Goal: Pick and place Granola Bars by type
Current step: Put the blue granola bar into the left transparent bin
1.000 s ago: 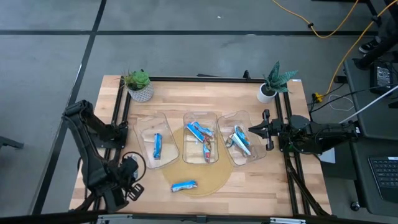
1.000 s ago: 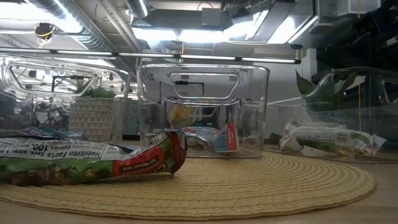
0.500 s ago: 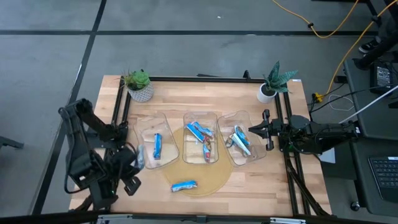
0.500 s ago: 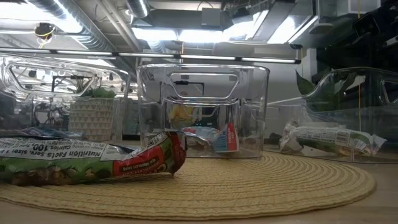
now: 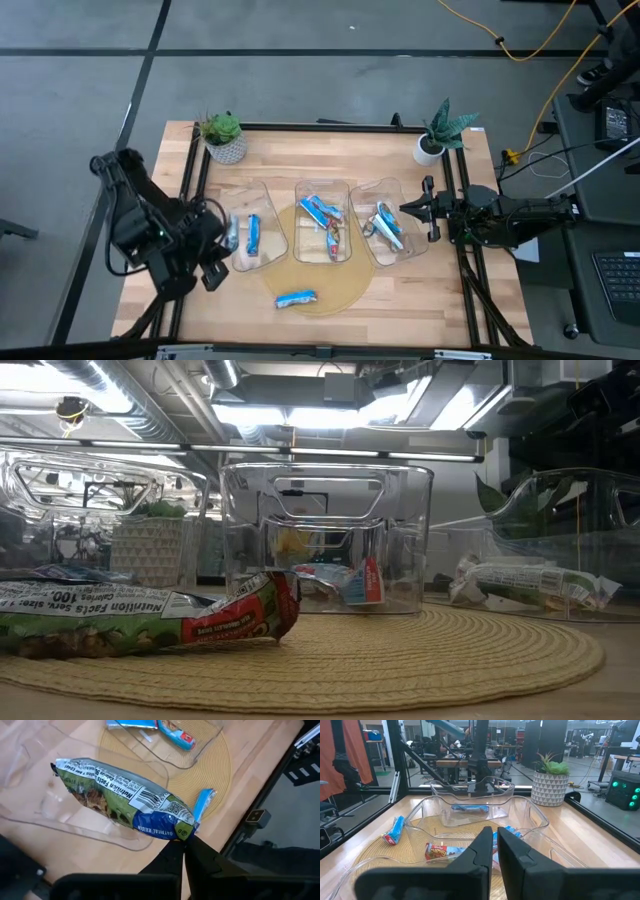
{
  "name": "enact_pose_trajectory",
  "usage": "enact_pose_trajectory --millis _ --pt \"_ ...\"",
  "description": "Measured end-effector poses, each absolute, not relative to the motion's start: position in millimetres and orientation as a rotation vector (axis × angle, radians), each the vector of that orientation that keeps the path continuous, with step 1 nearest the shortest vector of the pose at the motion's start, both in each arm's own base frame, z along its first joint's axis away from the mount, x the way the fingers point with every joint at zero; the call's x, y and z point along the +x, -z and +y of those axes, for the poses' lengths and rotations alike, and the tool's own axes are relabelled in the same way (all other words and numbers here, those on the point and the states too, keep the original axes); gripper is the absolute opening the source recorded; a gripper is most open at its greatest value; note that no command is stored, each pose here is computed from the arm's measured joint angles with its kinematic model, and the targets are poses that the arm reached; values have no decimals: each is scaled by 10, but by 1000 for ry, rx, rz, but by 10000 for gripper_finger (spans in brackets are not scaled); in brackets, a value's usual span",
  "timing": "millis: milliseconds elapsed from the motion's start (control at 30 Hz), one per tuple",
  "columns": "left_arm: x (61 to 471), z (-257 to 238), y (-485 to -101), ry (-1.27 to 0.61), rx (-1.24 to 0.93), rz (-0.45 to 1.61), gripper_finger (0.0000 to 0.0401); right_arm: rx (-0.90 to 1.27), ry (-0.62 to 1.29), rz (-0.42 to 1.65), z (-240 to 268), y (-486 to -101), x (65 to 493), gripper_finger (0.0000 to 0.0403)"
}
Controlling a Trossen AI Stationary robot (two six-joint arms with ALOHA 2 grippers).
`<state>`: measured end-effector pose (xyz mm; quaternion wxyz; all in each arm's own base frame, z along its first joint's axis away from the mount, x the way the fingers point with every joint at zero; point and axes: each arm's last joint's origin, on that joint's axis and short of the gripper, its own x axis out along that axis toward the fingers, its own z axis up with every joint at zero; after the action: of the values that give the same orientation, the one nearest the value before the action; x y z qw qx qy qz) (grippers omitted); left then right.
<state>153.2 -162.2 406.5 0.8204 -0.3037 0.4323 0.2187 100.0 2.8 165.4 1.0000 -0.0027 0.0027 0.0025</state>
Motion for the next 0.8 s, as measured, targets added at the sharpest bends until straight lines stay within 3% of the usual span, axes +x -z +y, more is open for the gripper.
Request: enact_pose_trajectory --millis 800 --pt "1797 -603 -4245 -417 -519 1037 2 -5 -5 5 28 -1655 1000 31"
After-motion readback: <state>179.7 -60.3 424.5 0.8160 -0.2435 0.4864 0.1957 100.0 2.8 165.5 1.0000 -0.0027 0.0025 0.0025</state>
